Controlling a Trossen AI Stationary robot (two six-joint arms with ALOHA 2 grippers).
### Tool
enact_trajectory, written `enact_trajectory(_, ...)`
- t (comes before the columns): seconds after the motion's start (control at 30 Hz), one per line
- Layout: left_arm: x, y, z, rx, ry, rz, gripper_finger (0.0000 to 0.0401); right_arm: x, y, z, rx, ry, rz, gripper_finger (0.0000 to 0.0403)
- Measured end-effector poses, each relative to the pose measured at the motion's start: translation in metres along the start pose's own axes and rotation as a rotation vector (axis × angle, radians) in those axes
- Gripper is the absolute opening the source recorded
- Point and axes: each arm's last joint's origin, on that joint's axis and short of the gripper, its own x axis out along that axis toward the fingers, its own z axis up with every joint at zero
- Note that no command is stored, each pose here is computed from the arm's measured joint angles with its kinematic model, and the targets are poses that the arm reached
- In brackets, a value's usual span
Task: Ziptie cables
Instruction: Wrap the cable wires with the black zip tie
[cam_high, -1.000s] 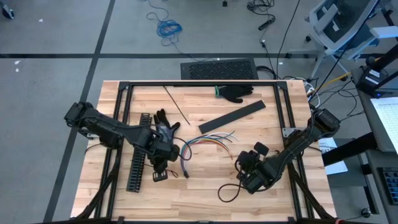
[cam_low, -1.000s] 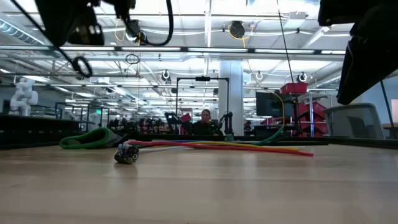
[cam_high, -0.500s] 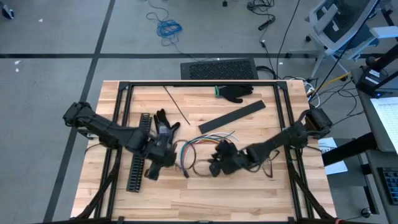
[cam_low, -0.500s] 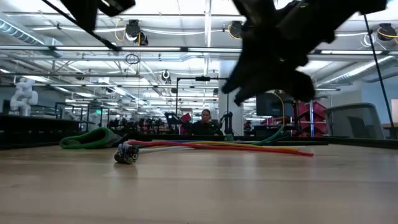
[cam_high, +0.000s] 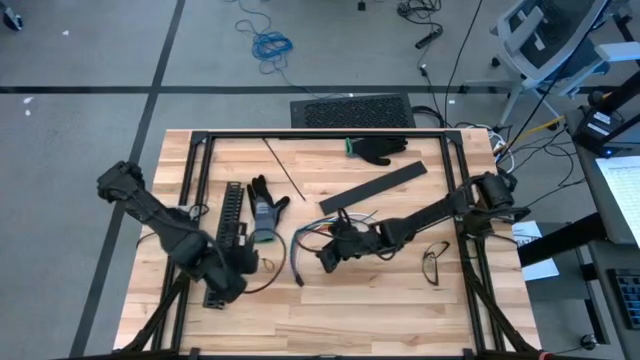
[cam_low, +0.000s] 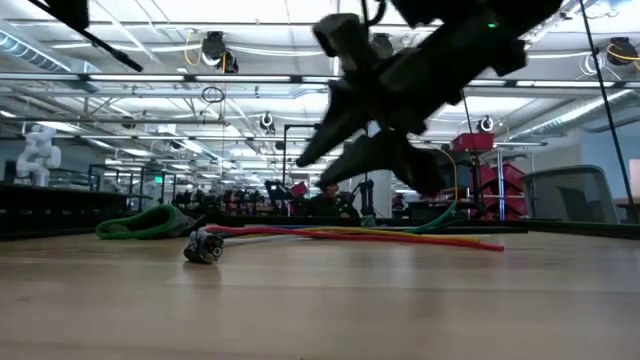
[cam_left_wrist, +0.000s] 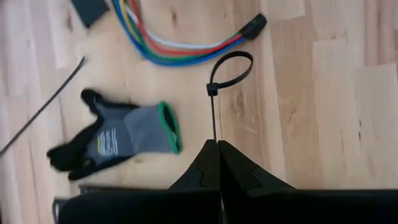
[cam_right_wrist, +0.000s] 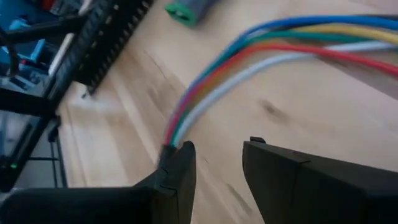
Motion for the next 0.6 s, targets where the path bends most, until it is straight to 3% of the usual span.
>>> enact_trajectory(0.2,-0.021,-0.004,-0.02,0.03,-0.071,0.069,0.0,0.025,0.033,0.009,-0.024,0.009,0.003,0.0121)
enact_trajectory(0.43,-0.043,0.005,-0.044,0.097,-0.081,0.053,0.0,0.089,0.065,0.012,-0.061,0.081,-0.132,0.0121)
enact_trajectory(0.6,-0.062,0.01,-0.061,0.106,-0.16,-0.021,0.0,0.1,0.088,0.017,-0.116,0.137,-0.302,0.0121)
